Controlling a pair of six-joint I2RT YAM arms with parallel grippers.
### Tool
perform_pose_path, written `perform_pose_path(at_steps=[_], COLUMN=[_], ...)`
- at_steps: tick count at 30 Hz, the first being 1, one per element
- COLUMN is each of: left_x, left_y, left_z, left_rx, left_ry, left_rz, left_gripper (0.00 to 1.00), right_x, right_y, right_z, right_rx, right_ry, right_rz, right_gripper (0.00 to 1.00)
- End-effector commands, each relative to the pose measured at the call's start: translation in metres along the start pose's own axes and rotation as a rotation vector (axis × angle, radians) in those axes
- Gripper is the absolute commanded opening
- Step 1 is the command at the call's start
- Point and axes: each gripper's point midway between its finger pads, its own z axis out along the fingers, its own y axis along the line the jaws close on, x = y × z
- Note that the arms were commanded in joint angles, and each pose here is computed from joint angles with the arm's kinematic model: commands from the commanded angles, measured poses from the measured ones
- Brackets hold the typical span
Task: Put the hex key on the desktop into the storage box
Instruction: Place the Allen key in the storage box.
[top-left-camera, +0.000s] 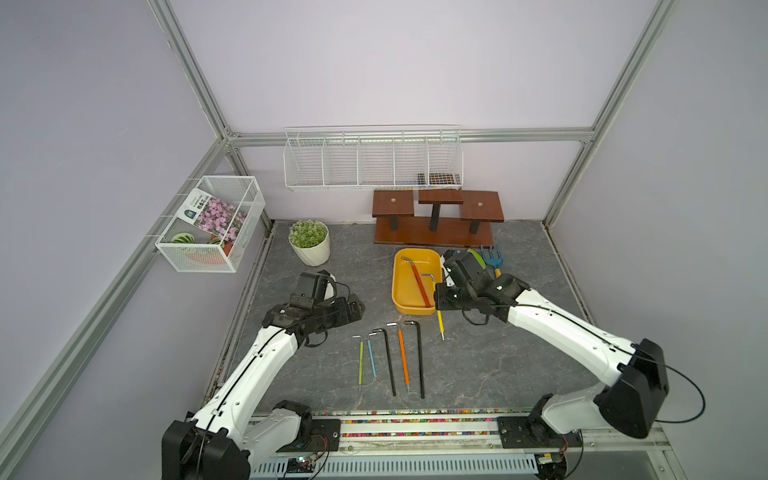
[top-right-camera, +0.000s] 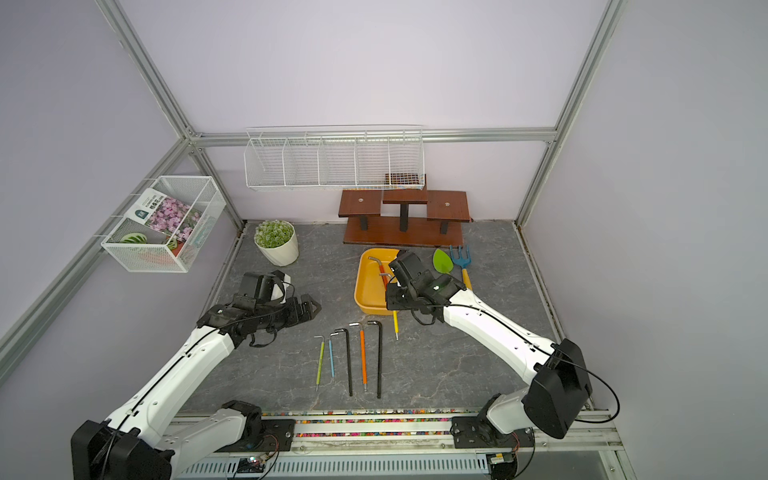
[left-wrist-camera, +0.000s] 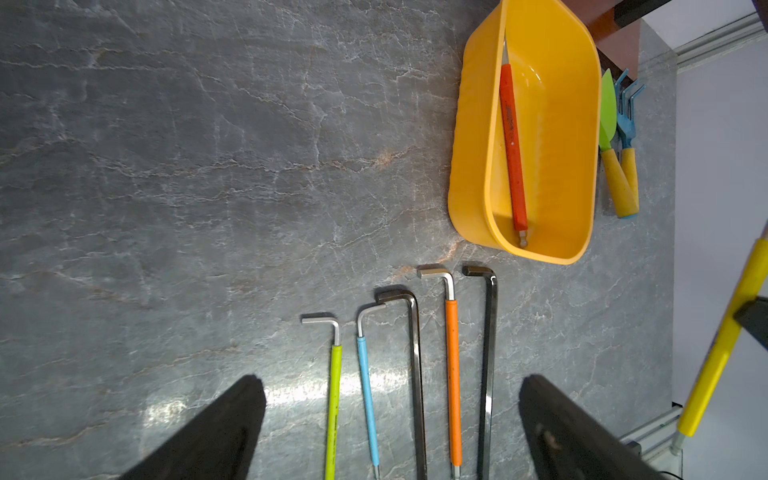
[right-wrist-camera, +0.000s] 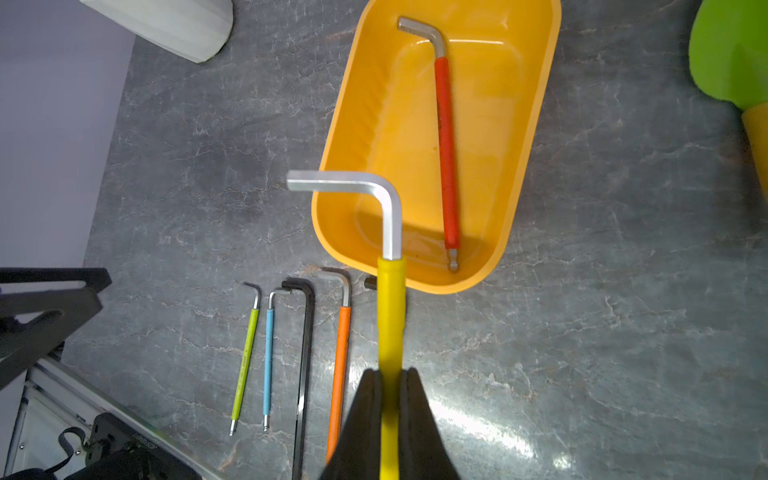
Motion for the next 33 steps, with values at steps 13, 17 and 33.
perform_pose_path(at_steps=[13,17,33], left_x=[0.003,0.002,0.0], left_y=[-0.002,-0.002,0.0], left_z=[0.0,-0.001,-0.003], left_rx=[0.017,0.017,0.001], left_ry=[-0.001,-0.005,-0.016], left_rz=[0.016,0.016,0.018], left_gripper=[1.0,1.0,1.0], right_x=[-0.061,-0.072,-0.071], right_y=[0.012,0.01,-0.017], right_z=[0.066,0.094,0.16], right_rx=[-0.014,-0.015,0.048], right_ry=[0.074,0.099,0.174], right_rz=[-0.038,-0.03,-0.02], right_gripper=[0.05,0.05,0.05])
